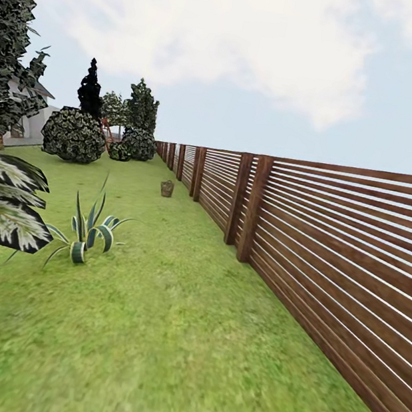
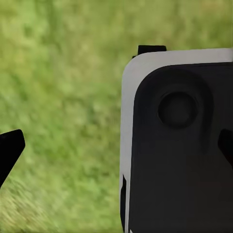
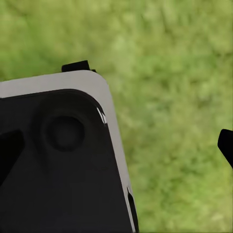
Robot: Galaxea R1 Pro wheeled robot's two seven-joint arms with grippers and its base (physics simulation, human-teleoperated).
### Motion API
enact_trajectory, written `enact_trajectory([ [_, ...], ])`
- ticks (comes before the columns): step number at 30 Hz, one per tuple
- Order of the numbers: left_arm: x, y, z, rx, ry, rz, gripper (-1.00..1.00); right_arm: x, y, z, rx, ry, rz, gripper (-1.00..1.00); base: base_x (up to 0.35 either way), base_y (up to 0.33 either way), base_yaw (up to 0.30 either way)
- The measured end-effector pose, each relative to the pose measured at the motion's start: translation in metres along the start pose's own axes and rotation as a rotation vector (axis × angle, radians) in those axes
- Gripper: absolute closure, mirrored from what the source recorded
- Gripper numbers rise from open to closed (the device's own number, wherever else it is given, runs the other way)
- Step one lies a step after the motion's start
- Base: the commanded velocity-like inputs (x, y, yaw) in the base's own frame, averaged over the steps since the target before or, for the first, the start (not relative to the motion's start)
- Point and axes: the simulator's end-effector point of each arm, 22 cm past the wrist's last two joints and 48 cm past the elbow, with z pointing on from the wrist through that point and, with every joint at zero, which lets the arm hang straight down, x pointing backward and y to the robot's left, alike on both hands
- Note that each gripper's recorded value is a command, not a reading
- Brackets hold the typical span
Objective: Take the three Easter eggs out of the wicker basket on the lawn in the garden, then place them on the lawn next to a single tree (choose any tree) so that all three eggs are next to the same tree and none are left in the basket.
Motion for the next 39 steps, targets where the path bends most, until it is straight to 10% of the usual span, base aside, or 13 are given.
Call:
enact_trajectory([
  [39, 0.0, 0.002, 0.0, -0.003, 0.001, -0.003, -1.0, 0.012, -0.002, -0.001, 0.013, 0.025, -0.008, -1.0, 0.29, 0.0, 0.056],
])
